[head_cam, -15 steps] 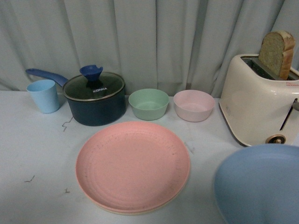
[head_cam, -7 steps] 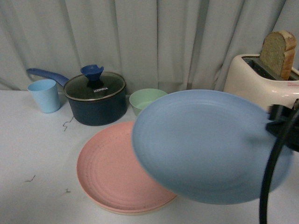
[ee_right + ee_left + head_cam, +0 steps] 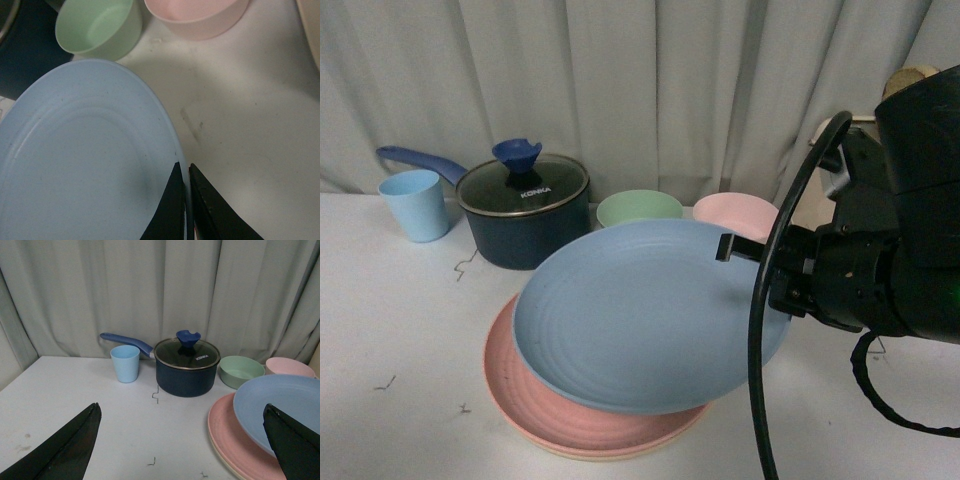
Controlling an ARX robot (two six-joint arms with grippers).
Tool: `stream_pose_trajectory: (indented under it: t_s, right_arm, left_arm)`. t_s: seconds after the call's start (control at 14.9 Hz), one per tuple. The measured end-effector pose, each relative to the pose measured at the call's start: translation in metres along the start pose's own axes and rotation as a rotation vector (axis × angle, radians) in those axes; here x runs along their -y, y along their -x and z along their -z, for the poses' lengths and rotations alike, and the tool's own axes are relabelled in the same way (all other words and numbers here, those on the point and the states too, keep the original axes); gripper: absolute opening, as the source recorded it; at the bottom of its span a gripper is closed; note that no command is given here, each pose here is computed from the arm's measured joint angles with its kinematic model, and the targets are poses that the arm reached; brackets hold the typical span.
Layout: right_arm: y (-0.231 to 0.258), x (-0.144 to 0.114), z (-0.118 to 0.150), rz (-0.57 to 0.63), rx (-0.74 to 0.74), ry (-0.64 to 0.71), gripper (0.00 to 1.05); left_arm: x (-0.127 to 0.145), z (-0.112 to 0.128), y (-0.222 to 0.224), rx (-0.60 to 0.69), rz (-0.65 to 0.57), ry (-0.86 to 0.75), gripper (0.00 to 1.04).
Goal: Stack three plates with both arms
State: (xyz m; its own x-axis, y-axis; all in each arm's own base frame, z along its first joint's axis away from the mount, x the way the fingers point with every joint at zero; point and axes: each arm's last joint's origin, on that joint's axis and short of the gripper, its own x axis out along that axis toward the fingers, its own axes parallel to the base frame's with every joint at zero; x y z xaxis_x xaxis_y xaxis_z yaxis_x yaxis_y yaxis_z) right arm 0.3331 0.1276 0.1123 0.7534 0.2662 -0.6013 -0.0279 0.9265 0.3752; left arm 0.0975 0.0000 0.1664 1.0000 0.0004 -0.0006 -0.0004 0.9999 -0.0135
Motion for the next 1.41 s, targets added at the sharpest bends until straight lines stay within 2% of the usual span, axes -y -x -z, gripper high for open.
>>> stream_pose_trajectory:
  t_s: [0.34, 0.47, 1.01, 1.35, 1.41]
  right_arm:
    - [-0.018, -0.014, 0.013, 0.03, -0.041, 0.034, 0.03]
    - [-0.025, -0.012, 0.019, 0.057, -0.067, 0.038, 0.03]
    - [-0.029, -0.024, 0.022, 0.031, -0.067, 0.047, 0.03]
    - [-0.03, -0.03, 0.02, -0.006, -0.011, 0.058, 0.03]
    - [-0.031, -0.03, 0.02, -0.011, -0.016, 0.058, 0.09]
  left_arm:
    - [0.0, 0.0, 0.0, 0.0, 0.0, 0.0, 0.98]
    - [0.0, 0.0, 0.0, 0.0, 0.0, 0.0, 0.98]
    - [0.0, 0.0, 0.0, 0.0, 0.0, 0.0, 0.98]
    - [0.0, 0.0, 0.0, 0.0, 0.0, 0.0, 0.98]
    - [0.0, 0.0, 0.0, 0.0, 0.0, 0.0, 0.98]
